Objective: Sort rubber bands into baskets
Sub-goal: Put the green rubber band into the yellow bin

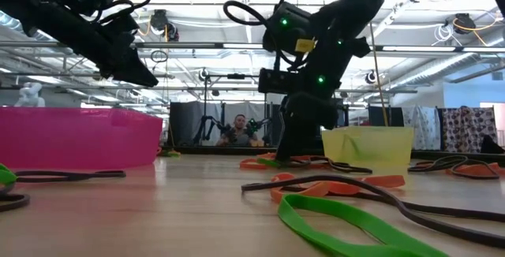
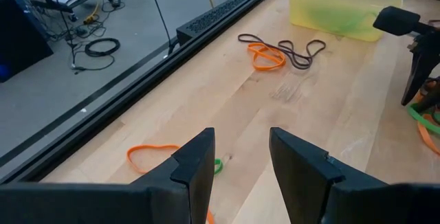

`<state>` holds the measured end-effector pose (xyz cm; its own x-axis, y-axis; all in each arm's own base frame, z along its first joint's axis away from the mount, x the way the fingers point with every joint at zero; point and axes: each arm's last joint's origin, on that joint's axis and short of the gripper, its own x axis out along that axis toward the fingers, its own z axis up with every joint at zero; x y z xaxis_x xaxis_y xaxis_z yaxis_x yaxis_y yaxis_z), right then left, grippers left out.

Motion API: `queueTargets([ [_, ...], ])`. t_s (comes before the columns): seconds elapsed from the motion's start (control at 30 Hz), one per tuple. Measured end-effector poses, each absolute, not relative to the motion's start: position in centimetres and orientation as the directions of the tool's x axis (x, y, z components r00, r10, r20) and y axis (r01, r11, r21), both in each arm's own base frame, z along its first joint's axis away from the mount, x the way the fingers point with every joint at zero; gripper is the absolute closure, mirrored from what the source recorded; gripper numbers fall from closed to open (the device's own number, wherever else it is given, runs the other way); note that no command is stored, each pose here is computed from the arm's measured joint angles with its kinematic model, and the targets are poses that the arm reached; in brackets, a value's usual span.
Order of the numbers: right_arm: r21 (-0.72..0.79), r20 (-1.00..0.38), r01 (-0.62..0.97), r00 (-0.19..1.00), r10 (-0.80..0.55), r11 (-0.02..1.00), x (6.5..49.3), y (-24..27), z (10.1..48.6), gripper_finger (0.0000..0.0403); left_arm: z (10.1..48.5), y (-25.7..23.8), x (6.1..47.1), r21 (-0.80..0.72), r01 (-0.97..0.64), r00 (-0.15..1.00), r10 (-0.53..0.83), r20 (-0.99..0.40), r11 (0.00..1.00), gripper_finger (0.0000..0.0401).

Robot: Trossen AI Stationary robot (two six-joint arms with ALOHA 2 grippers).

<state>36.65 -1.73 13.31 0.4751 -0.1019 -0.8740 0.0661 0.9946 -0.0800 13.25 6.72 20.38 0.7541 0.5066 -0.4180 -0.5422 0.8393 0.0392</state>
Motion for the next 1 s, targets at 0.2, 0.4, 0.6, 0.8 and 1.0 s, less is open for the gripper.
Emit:
queueTargets([
  [0.2,-0.084,-0.873,0.058,0.477,-0.102,0.995,36.7,-1.7,13.3,0.0355,20.4,6.7,13.2,0.039,-0.542,0.753,0.506,-0.42,0.839,0.0253],
  [0.4,-0.129,-0.87,0.058,0.473,-0.141,0.99,36.7,-1.9,13.4,0.0397,20.4,6.7,13.2,0.039,-0.542,0.753,0.506,-0.42,0.839,0.0253],
  [0.6,-0.272,-0.843,0.093,0.458,-0.284,0.958,37.6,-2.4,16.3,0.0402,20.3,6.7,13.2,0.039,-0.542,0.752,0.506,-0.422,0.839,0.0253],
  [0.8,-0.449,-0.821,0.136,0.326,-0.468,0.883,36.2,-3.0,21.2,0.0402,20.1,6.6,13.1,0.043,-0.541,0.74,0.5,-0.451,0.84,0.0253],
  [1.0,-0.475,-0.825,0.26,0.201,-0.528,0.841,32.8,-4.6,24.4,0.0403,20.0,6.6,13.1,0.049,-0.539,0.739,0.5,-0.452,0.841,0.0253],
])
